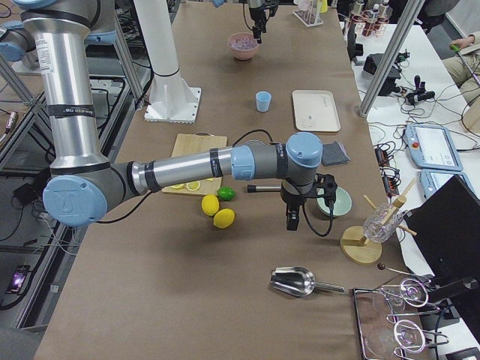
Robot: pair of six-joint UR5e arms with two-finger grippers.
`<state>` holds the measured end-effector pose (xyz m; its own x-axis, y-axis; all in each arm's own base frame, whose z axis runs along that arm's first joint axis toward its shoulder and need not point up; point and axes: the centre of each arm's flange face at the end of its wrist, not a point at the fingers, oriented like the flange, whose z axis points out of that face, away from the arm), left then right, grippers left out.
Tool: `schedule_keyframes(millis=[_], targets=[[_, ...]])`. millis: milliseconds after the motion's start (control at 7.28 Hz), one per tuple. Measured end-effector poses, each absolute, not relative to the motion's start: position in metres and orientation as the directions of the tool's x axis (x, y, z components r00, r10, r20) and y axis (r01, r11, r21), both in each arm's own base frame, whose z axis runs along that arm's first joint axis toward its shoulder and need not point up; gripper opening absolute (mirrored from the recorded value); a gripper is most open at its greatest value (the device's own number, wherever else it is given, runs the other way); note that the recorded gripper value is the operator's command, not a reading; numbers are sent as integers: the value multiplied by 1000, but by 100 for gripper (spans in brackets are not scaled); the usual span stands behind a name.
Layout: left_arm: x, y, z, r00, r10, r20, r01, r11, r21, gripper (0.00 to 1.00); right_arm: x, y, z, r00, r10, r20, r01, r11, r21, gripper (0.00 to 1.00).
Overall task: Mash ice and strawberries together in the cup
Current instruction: 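Move the left gripper back over the pink ice bowl, then lower the left gripper into the bowl and grasp a third ice cube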
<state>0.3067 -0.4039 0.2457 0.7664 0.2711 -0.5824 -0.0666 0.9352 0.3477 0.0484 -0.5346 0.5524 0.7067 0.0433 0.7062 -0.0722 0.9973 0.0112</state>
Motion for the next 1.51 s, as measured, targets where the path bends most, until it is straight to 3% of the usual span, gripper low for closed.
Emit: schedule_keyframes(millis=[686,1510], targets=[[266,-361,396,750,316,-581,-161,939,304,97,46,-535,555,707,44,705,-68,998,6,100],[271,-363,447,781,288,-554,-189,955,230,92,46,-535,560,710,51,703,-68,998,-3,100]])
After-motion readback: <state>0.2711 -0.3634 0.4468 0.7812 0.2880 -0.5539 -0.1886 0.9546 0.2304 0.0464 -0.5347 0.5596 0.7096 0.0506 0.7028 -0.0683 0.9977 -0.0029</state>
